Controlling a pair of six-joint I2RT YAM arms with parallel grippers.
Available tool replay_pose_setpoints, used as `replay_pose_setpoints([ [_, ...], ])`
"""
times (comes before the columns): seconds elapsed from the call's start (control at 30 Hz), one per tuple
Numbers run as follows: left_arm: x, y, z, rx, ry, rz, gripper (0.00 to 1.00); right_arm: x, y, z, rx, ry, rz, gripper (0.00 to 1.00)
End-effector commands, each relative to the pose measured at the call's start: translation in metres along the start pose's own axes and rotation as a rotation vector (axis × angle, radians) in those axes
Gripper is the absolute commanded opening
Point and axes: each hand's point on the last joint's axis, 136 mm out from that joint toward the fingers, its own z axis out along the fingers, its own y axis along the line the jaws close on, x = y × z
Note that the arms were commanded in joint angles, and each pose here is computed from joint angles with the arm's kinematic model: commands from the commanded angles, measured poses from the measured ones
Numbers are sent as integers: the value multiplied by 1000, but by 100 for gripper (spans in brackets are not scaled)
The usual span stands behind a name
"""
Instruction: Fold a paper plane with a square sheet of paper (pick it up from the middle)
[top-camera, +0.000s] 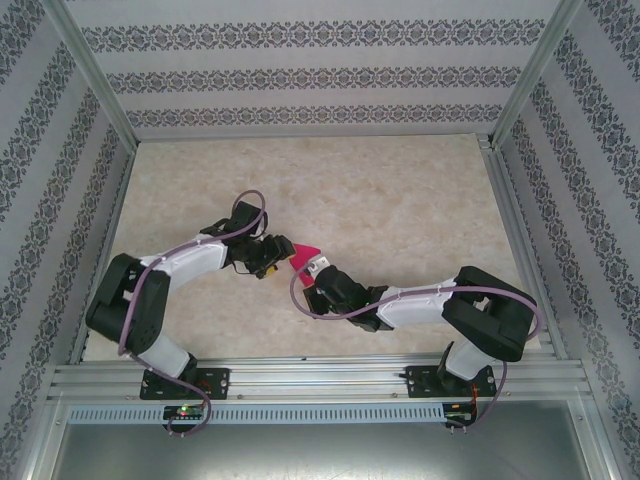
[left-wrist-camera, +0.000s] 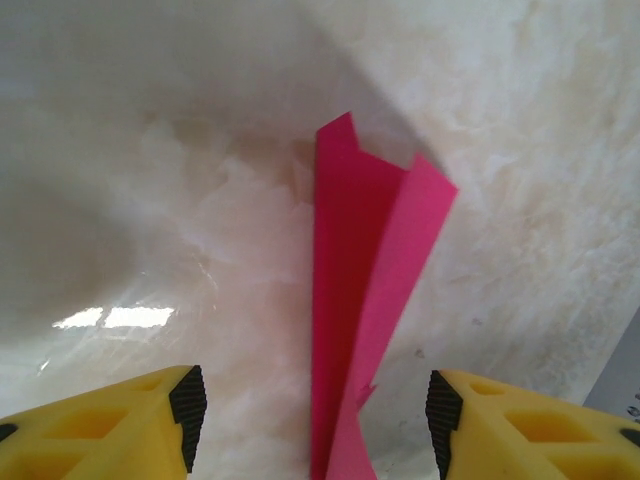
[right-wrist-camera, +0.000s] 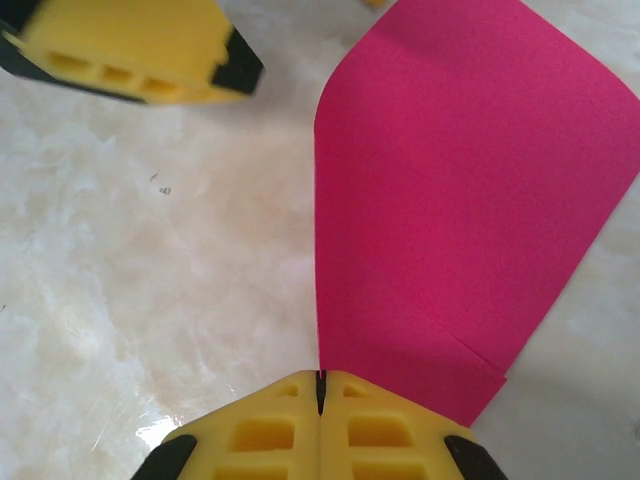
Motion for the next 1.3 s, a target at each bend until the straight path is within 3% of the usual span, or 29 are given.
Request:
replay_pose_setpoints([
  [0.0,-8,-24,5,69,28,5,63,-5,2,-4,-16,-26,-28,0],
  [0.17,-10,-26,18,69,65,5,61,-1,0,-5,2,-17,-58,0],
  [0.3,-9,-32,22,87,92,16,53,1,-2,-6,18,-15,-72,1],
  [0.67,-2,-26,32,48,163,22,14,1,-4,-11,64,-35,-128,6],
  [0.77,-1,-26,31,48,163,19,8,3,-5,-11,96,-20,-163,9],
  [1.03,0,-29,27,59,163,13,5,9,-10,-2,237,41,-264,21],
  [1.27,1,-28,26,53,161,13,5,5,-8,-2,278,20,-285,14],
])
